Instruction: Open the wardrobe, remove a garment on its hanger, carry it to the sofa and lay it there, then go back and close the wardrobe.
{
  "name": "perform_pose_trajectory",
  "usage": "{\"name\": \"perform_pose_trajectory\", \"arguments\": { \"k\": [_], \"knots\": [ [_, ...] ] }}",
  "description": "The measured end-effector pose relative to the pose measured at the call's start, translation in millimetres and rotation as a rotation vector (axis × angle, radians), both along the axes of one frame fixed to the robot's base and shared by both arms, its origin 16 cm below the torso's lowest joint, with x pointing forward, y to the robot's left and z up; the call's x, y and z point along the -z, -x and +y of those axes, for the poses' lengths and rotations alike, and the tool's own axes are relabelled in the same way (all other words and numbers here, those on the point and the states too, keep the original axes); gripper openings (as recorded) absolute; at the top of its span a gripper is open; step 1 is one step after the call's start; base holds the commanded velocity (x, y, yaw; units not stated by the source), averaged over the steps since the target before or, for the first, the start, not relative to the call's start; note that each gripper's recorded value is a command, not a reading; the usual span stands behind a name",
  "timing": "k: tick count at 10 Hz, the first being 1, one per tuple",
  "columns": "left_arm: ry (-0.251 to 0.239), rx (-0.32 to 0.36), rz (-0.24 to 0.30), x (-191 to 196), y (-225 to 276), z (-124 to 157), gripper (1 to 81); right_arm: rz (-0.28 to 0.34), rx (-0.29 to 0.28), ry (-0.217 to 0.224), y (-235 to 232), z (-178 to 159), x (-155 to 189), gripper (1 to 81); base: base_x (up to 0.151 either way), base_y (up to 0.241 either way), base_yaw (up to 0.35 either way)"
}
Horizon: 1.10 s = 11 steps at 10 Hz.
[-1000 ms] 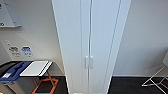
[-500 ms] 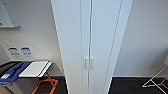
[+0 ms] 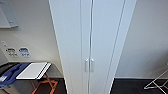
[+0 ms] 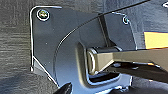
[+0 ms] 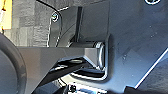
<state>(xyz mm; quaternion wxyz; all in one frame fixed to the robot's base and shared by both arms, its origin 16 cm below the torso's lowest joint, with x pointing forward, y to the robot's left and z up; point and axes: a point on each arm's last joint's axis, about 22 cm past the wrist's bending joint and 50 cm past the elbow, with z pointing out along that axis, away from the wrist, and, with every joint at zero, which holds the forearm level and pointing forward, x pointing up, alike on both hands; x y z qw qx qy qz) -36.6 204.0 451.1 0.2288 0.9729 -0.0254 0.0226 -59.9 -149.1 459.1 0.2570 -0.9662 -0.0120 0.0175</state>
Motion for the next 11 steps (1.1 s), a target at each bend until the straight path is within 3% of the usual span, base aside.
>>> {"name": "perform_pose_trajectory", "arguments": {
  "k": [11],
  "knots": [
    [0.0,0.001,0.006,-0.3,4.9,-0.1,81.1,0.006,0.002,-0.002,5.8,2.5,-0.5,81.1,0.091,0.0,0.0]
  ]
}}
